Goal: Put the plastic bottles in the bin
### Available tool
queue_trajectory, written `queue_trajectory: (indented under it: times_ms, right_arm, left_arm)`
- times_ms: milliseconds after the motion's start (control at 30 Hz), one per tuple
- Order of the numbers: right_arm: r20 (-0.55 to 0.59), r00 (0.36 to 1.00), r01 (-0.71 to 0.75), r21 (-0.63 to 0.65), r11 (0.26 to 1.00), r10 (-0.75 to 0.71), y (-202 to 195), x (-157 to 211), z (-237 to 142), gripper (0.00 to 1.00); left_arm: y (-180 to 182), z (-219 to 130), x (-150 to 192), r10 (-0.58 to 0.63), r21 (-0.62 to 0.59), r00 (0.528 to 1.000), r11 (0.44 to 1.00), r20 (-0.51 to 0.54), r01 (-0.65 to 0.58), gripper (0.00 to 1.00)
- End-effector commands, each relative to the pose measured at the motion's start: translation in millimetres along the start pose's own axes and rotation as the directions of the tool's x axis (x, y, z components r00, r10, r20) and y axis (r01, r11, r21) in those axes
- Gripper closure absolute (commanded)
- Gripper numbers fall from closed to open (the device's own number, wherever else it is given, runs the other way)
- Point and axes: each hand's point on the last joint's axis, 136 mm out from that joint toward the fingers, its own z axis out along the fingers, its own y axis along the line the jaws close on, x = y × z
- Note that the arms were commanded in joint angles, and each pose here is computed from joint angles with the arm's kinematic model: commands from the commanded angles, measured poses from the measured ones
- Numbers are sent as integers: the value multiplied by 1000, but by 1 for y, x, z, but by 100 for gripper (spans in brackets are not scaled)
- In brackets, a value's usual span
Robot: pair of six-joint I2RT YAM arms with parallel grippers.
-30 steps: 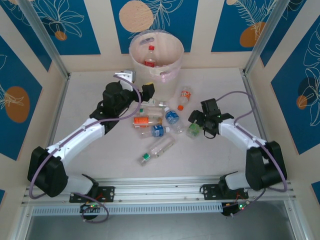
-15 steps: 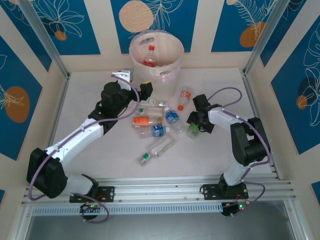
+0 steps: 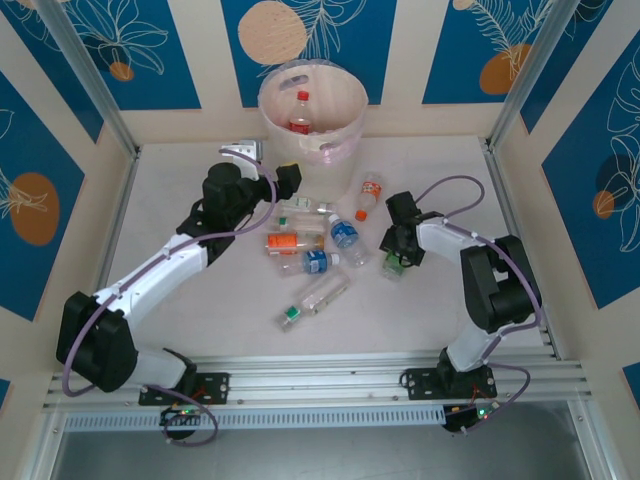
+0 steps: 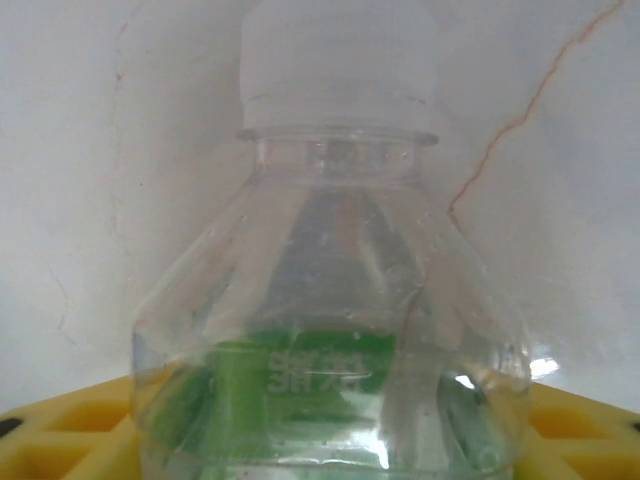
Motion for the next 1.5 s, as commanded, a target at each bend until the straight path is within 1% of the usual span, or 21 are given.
queue_trajectory:
  times_ms: [0, 267, 400, 567, 667, 767, 867, 933, 1033, 1233, 1467]
  right_arm:
    - [82, 996, 21, -4, 1000, -20, -2, -13, -13, 43]
    - [134, 988, 70, 11, 997, -71, -6, -24, -28, 48]
    - [178, 980, 91, 3, 996, -90, -7, -33, -42, 54]
    - [246, 966, 95, -70, 993, -75, -1, -43, -63, 58]
    - [287, 956, 93, -102, 990, -60, 1, -51, -74, 60]
    - [330, 943, 102, -176, 979, -39, 11, -59, -89, 61]
    - [398, 917, 117, -249, 961, -9, 22, -71, -110, 61]
    - [455, 890, 112, -292, 950, 35, 25, -81, -126, 61]
    - [504, 857, 97, -359, 928, 105, 27, -92, -146, 61]
    - [534, 822, 115, -495, 861, 198, 36, -107, -181, 62]
    - [559, 794, 212, -624, 752, 240, 63, -124, -229, 62]
  left_arm:
    - [8, 0, -2, -29, -17, 1000, 999, 1, 29, 0]
    - [22, 1, 1, -79, -42, 997, 996, -6, 79, 0]
    - [29, 0, 3, -102, -55, 995, 993, -11, 102, 0]
    - [39, -1, 7, -143, -76, 990, 987, -12, 142, 0]
    - [45, -4, 7, -172, -89, 985, 981, 8, 172, 0]
    - [51, -7, 7, -193, -103, 981, 976, 23, 194, 0]
    - [57, -11, 10, -204, -128, 979, 970, 26, 205, 0]
    - [62, -14, 13, -213, -143, 977, 966, 27, 215, 0]
    - [70, -19, 19, -238, -168, 971, 956, 30, 239, 0]
    - [89, -32, 28, -290, -220, 956, 930, 54, 294, 0]
    - [104, -43, 35, -344, -250, 937, 903, 66, 349, 0]
